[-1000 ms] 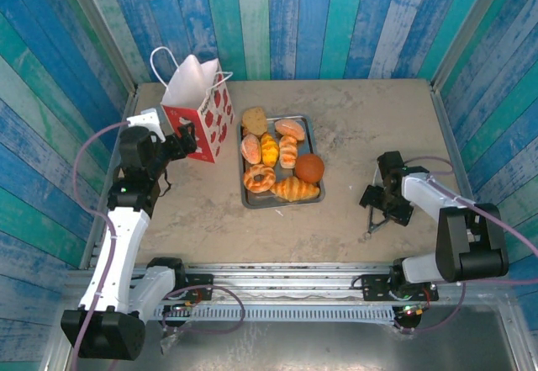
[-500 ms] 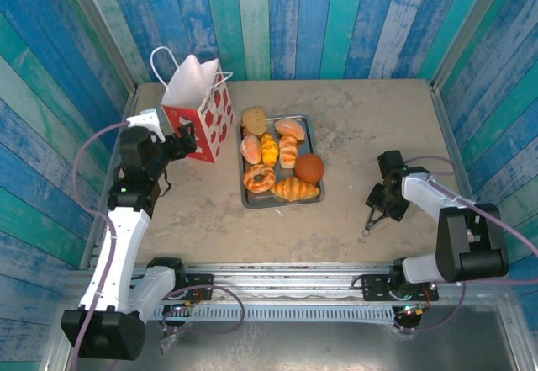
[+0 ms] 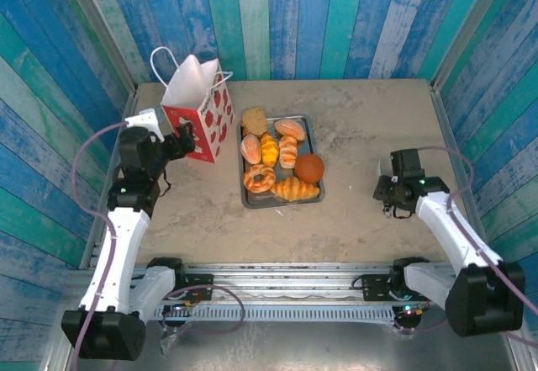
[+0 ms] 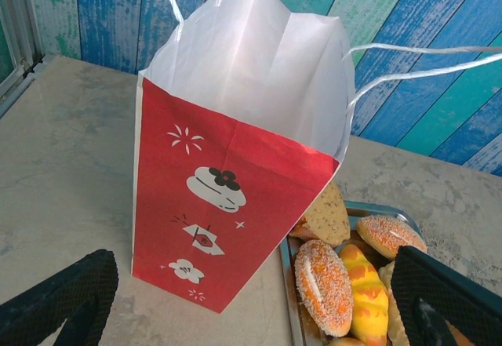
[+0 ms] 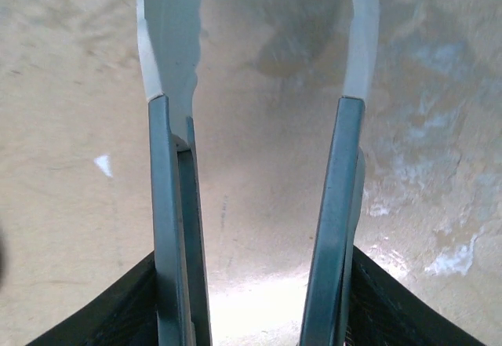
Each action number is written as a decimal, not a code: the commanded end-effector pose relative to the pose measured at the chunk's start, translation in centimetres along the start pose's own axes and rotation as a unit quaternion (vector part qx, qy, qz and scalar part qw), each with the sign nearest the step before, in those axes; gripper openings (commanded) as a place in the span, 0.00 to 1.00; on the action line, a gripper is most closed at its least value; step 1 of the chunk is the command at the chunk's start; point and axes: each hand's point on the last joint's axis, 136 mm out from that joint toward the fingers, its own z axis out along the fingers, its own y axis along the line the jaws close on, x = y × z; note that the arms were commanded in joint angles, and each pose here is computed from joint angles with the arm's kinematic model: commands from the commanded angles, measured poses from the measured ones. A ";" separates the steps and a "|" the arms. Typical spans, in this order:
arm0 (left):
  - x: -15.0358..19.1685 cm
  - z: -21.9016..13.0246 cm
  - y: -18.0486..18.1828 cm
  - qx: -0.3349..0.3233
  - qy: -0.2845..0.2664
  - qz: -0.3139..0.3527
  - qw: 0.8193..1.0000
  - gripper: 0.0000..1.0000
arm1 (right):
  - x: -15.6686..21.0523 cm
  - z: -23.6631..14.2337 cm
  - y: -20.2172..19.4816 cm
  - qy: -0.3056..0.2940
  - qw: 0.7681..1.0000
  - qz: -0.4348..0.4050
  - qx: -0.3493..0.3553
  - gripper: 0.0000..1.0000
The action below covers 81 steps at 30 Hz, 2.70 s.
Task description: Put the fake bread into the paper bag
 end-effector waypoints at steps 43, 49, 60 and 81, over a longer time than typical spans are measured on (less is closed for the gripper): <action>-6.5 16.2 3.4 -0.045 0.245 0.088 0.964 0.87 | -4.9 -8.7 9.9 -0.132 0.942 -0.165 -0.261 0.51; -4.9 17.4 4.8 -0.066 0.261 0.091 0.959 0.73 | -4.8 -9.6 10.1 -0.143 0.936 -0.170 -0.272 0.51; -3.3 17.8 5.7 -0.071 0.274 0.097 0.954 0.32 | -3.8 -10.8 10.3 -0.116 0.930 -0.210 -0.278 0.51; -5.6 4.7 1.1 -0.031 0.184 0.039 0.982 0.00 | -2.4 -10.5 12.4 -0.085 0.923 -0.283 -0.245 0.51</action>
